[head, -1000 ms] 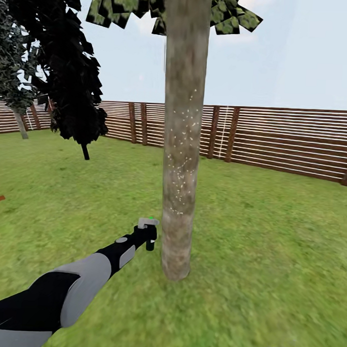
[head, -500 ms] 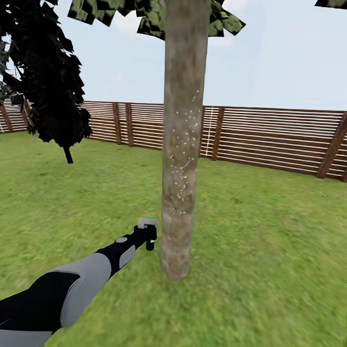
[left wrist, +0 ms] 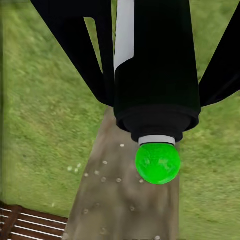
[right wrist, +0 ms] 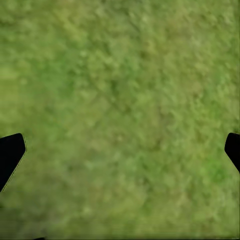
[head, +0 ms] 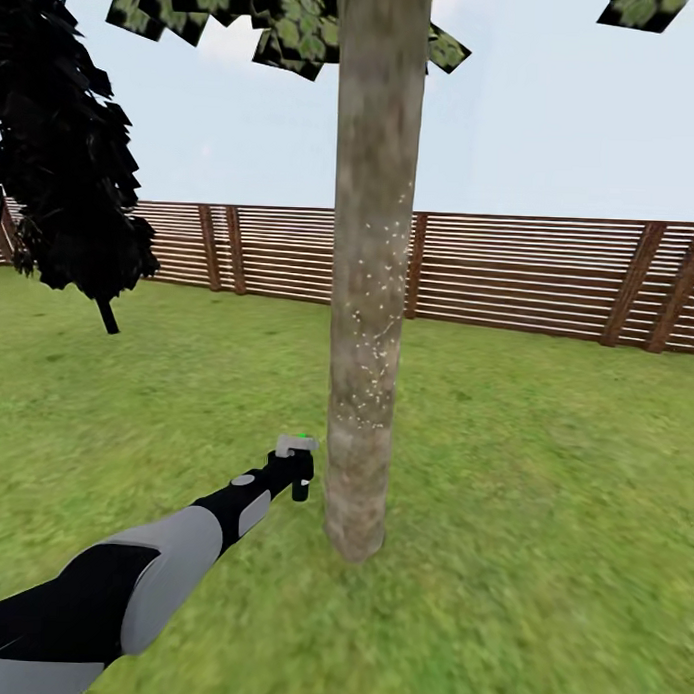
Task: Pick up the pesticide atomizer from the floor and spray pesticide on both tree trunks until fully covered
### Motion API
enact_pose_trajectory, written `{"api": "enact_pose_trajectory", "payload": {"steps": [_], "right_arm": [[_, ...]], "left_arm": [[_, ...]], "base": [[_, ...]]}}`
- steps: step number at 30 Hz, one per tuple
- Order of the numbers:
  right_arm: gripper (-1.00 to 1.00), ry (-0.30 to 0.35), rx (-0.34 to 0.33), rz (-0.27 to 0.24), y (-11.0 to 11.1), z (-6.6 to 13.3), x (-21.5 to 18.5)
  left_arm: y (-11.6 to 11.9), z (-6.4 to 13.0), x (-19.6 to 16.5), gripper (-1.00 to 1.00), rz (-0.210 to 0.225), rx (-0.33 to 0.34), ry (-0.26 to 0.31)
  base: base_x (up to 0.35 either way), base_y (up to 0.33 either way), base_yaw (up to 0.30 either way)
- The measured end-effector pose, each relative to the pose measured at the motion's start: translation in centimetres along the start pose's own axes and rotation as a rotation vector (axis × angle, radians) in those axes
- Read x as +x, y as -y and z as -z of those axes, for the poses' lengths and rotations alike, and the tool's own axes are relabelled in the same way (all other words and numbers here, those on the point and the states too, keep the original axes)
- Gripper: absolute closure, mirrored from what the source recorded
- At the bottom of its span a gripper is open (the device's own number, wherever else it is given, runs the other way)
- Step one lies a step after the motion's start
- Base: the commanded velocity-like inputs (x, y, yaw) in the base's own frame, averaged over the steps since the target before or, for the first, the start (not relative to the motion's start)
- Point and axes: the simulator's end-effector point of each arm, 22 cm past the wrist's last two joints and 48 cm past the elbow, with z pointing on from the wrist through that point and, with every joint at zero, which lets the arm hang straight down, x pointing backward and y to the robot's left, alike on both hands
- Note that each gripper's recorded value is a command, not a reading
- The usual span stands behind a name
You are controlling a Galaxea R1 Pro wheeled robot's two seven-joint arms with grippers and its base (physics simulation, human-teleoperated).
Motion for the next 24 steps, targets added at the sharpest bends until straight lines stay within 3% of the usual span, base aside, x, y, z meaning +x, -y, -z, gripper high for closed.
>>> {"api": "enact_pose_trajectory", "payload": {"steps": [4,13,24], "right_arm": [[-1.00,0.000,0.000,0.000,0.00,0.01,0.03],[-1.00,-0.001,0.000,0.001,-0.01,0.01,0.07],[-1.00,-0.001,-0.001,0.001,-0.07,0.03,0.08]], "left_arm": [[0.03,0.00,0.00,1.00,0.000,0.001,0.000],[0.02,0.00,0.02,1.00,0.000,0.001,0.000],[0.03,0.00,0.00,1.00,-0.001,0.002,0.000]], "base": [[0.031,0.350,-0.255],[0.001,0.350,-0.049],[0.035,0.350,-0.267]]}}
